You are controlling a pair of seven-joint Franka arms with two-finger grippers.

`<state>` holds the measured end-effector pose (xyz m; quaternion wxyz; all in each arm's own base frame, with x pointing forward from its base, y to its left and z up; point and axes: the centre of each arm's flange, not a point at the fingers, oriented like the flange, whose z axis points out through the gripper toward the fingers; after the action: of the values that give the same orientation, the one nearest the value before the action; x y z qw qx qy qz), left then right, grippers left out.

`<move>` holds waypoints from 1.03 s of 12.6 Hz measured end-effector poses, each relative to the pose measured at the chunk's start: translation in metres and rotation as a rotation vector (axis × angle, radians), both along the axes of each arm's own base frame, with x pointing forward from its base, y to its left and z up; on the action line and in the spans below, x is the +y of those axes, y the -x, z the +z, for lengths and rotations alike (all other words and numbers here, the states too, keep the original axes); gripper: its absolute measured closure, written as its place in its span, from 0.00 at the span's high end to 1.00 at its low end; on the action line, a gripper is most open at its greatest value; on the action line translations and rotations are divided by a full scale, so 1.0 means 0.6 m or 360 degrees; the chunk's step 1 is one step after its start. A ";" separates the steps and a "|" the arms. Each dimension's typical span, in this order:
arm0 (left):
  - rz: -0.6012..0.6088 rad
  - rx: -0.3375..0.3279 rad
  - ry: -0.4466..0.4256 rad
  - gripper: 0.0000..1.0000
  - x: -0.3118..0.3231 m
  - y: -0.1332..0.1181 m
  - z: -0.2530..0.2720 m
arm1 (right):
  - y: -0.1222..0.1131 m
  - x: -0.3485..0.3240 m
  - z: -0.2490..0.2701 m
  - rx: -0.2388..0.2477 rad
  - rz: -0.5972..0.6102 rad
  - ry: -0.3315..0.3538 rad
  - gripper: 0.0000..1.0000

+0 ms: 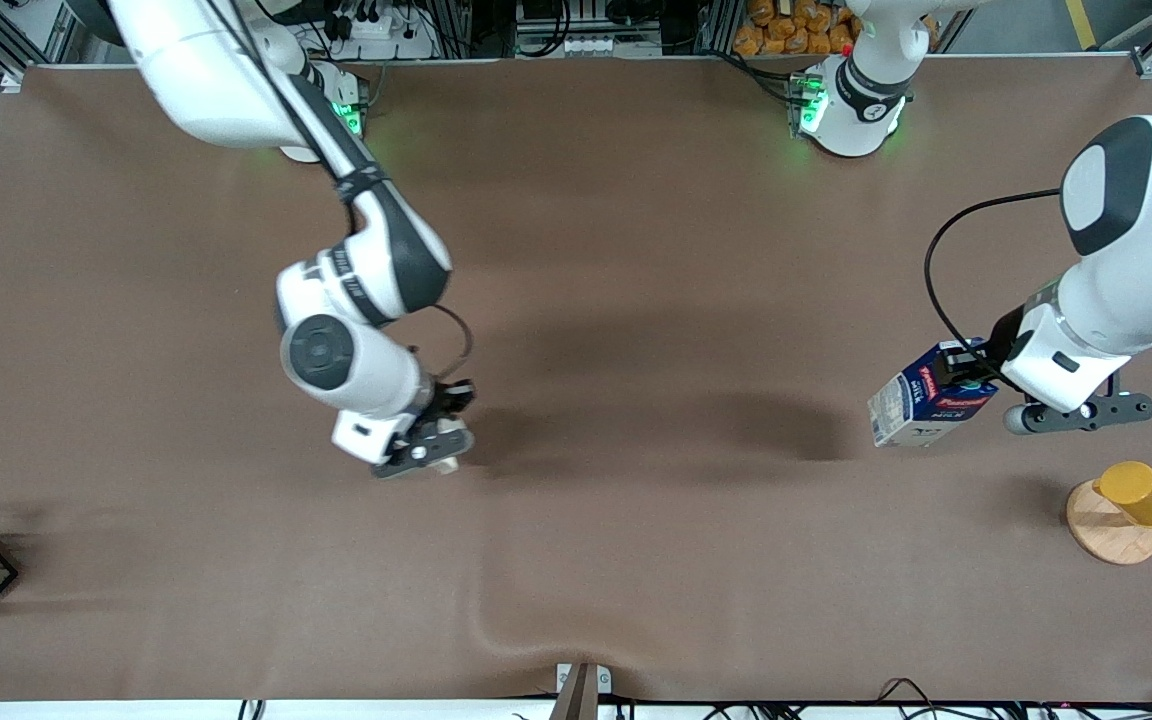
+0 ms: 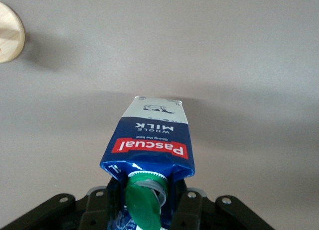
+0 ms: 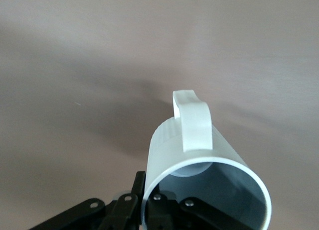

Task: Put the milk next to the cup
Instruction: 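Carry the mug and the carton toward the table middle with both grippers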

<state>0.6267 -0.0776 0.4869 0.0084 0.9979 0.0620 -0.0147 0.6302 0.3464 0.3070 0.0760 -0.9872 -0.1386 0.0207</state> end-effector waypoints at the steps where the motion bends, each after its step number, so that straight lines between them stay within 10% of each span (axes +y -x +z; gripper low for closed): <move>1: 0.0024 -0.0003 0.0003 0.43 -0.010 0.001 0.002 | 0.007 0.038 -0.008 -0.0034 -0.0055 -0.0026 0.04; 9: 0.0143 0.0010 0.0029 0.43 -0.118 0.023 0.008 | 0.040 0.153 -0.073 -0.0071 -0.0218 -0.0088 0.08; 13: 0.0171 0.0056 0.0020 0.43 -0.212 0.048 -0.011 | 0.047 0.169 -0.068 -0.0074 -0.0226 -0.0096 0.53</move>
<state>0.5980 -0.2051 0.4806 0.0142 0.9927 0.1154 -0.0323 0.6022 0.4475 0.2662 0.1038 -0.9920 -0.0704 -0.0118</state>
